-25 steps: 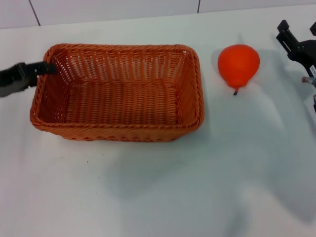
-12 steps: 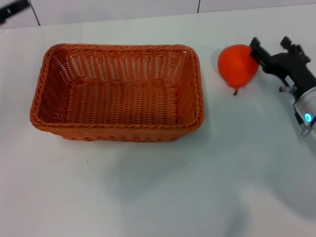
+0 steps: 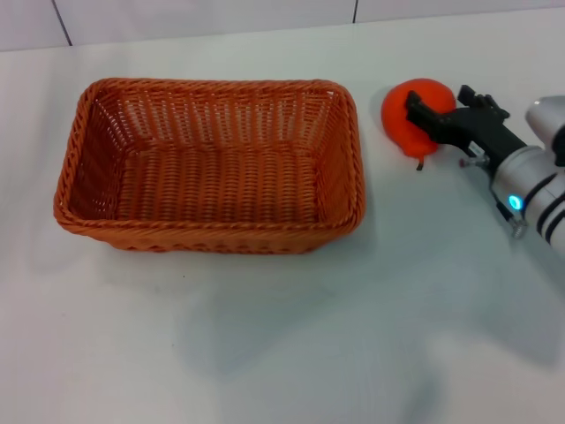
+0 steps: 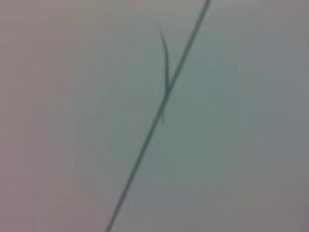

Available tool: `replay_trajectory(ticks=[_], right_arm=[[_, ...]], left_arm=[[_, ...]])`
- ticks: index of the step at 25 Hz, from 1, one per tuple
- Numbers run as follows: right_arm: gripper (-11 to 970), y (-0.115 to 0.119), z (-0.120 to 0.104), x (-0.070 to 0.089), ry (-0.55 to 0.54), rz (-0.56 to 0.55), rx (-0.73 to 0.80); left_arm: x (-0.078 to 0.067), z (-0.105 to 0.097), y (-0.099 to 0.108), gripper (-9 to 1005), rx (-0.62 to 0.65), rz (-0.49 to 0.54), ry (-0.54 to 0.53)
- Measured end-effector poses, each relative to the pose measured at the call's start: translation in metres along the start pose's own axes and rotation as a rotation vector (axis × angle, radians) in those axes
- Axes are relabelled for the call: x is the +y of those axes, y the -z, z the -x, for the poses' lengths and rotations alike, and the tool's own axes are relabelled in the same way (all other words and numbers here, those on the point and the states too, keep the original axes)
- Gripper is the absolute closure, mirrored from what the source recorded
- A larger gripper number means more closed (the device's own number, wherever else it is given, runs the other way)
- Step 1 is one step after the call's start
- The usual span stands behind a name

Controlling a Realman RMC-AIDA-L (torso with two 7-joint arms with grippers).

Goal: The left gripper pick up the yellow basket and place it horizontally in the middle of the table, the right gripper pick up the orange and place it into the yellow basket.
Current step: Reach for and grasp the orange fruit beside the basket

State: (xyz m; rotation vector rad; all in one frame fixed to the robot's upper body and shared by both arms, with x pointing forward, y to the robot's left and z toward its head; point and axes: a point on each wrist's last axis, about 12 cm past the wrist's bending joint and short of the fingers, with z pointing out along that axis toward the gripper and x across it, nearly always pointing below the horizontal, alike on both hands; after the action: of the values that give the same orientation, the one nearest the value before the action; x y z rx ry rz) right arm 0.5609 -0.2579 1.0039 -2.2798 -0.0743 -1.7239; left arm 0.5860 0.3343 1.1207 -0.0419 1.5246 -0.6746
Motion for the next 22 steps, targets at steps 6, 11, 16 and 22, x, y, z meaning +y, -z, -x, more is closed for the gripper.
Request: replay_trajectory(ticks=[6,11,16,22], right_arm=[[45,-0.013,-0.003,-0.008,0.024,-0.013,-0.051],[52,-0.014,-0.003,-0.008,0.020,-0.003,-0.065],[257,-0.010,-0.001,-0.007,0.008,0.002,-0.047],[372,-0.007,-0.003,-0.006,-0.004,-0.003,-0.001]], left_arm=[[0.004,-0.009,0.009,233,-0.046,0.030,-0.009],[0.006,-0.015,0.014,234,-0.045,0.040,0.005],[0.007,-0.018,0.016,233,-0.052,0.050,-0.005],[0.008,-0.022,0.017,234,-0.071,0.069,-0.008]])
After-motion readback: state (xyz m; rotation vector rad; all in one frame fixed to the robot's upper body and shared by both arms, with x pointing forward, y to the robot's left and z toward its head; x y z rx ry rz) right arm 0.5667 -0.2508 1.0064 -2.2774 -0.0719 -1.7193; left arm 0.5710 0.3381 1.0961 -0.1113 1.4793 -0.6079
